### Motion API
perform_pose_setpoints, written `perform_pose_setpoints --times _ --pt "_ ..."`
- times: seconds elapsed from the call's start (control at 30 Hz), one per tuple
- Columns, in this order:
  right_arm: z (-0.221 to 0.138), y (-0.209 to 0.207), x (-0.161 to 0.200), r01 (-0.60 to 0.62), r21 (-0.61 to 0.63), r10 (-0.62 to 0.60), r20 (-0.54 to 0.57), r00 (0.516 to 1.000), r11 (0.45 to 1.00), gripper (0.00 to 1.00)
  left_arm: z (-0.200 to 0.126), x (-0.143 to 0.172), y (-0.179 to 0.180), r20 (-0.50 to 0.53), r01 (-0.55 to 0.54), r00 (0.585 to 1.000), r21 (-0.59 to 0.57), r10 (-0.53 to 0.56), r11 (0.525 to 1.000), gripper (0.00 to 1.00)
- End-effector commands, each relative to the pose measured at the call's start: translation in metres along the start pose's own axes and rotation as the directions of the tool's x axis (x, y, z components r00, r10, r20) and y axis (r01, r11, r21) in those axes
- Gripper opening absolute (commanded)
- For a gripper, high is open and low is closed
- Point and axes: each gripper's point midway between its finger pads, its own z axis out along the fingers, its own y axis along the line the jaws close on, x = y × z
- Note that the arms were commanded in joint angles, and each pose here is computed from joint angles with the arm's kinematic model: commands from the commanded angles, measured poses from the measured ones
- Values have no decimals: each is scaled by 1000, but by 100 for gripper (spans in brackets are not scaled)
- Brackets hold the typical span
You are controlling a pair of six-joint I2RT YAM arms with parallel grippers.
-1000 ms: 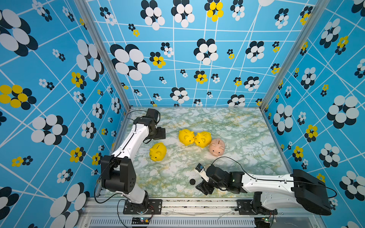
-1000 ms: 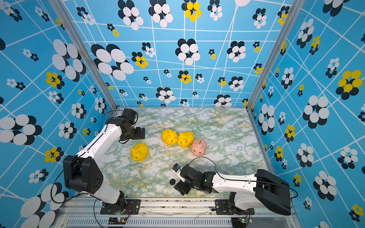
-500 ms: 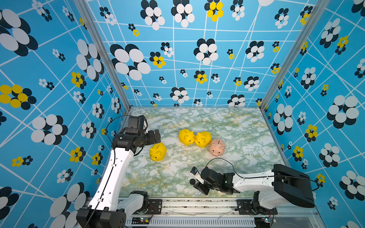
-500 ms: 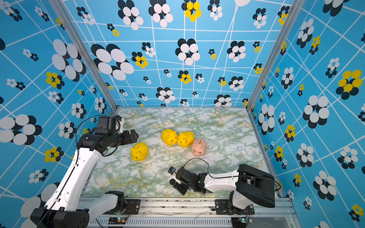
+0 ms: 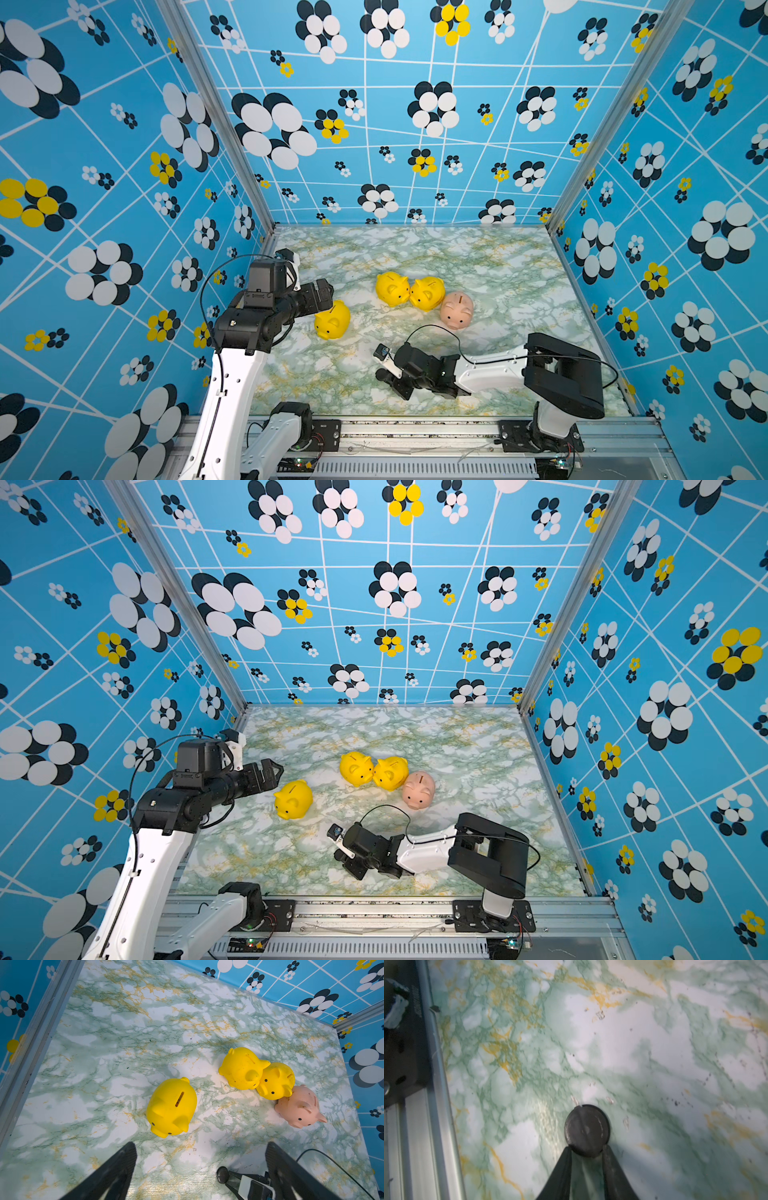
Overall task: Open piggy banks
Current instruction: Move the lid to the center of the board.
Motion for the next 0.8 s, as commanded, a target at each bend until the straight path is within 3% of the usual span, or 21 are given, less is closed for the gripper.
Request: perform_pose_setpoints --times 0.0,0.3,0.47,0.6,0.77 --pt "26 5 14 -1 -9 0 -87 996 1000 29 3 18 1 -48 27 999 22 -26 999 99" --pt "85 5 -41 -23 34 24 -41 999 999 29 4 34 4 -67 32 997 35 -29 999 99" --pt "104 5 -51 -17 46 19 -41 999 999 29 7 34 1 -74 35 997 56 -31 998 99" --pt "96 1 -60 -29 66 28 6 1000 997 32 12 32 -1 -85 41 996 71 -35 997 99" --pt "56 -9 -69 -43 104 31 114 993 994 42 22 24 -11 -98 53 994 119 -41 991 99"
